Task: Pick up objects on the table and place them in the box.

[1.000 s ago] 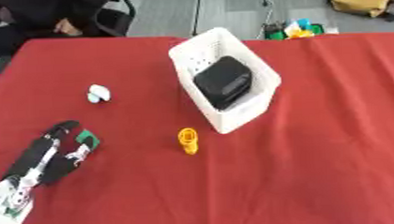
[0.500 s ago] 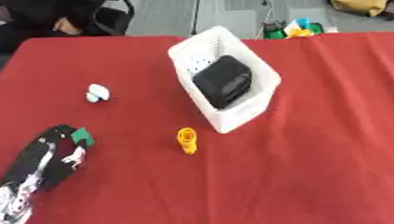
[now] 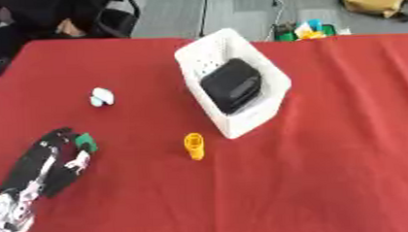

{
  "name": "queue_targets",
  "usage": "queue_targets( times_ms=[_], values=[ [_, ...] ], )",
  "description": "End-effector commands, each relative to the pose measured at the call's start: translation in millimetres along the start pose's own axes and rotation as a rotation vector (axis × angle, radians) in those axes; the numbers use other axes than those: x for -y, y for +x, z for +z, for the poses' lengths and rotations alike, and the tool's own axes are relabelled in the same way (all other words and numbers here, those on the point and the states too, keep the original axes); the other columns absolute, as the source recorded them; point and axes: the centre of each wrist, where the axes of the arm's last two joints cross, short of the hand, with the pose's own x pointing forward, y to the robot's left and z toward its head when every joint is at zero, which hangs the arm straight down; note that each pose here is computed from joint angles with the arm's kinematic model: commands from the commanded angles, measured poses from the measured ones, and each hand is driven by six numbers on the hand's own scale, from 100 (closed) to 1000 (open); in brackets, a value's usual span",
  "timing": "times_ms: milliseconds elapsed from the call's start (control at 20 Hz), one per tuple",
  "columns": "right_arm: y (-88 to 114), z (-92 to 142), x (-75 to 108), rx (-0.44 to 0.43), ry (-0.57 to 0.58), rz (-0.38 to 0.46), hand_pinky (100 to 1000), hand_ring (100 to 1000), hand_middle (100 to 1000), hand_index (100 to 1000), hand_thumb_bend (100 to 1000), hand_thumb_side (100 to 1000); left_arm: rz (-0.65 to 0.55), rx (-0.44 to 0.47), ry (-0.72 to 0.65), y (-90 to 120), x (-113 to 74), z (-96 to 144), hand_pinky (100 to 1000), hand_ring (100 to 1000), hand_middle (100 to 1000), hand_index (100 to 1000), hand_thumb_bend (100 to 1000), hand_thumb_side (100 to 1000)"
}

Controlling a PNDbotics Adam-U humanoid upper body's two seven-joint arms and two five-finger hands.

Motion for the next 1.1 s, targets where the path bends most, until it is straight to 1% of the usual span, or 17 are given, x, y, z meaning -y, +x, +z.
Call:
queue_targets(
  times_ms=[50,500,600,800,850,1000,1050,1100],
  values=[
    [5.3,-5.5,1.6,0.024,-0.010,-0.003,754,766,636,728,100,1000,-0.018,0.016,0.016,-0.2,-10.1,-2.1,1000,983,897,864,193,1000],
    [5.6,-6.5,0.7,0.033,-0.014,-0.012,754,765,636,728,100,1000,-0.031,-0.006,-0.013,-4.8,-6.5,-4.0,1000,993,911,869,210,1000],
    [5.6,-6.7,0.8,0.035,-0.016,-0.013,754,765,636,728,100,1000,-0.033,-0.011,-0.032,-6.3,-4.7,-4.0,1000,1000,921,899,247,989],
    [5.6,-7.0,1.0,0.038,-0.019,-0.016,754,765,636,728,100,1000,-0.040,-0.017,-0.066,-8.4,-3.4,-4.3,1000,1000,924,912,257,984],
    [5.6,-7.0,1.0,0.038,-0.019,-0.016,754,766,636,728,100,1000,-0.042,-0.020,-0.073,-8.9,-3.1,-4.3,1000,1000,927,930,268,977],
    [5.6,-6.9,0.9,0.038,-0.019,-0.017,754,766,637,728,100,1000,-0.045,-0.024,-0.080,-9.2,-3.6,-5.1,1000,1000,924,924,256,965],
    [5.6,-6.9,0.8,0.038,-0.018,-0.017,755,766,637,728,100,1000,-0.046,-0.023,-0.079,-9.0,-3.9,-5.4,1000,999,915,904,227,963],
    [5.6,-6.9,0.7,0.039,-0.018,-0.018,755,766,637,728,100,1000,-0.046,-0.023,-0.076,-8.8,-4.1,-5.6,1000,999,915,904,227,963]
  ],
)
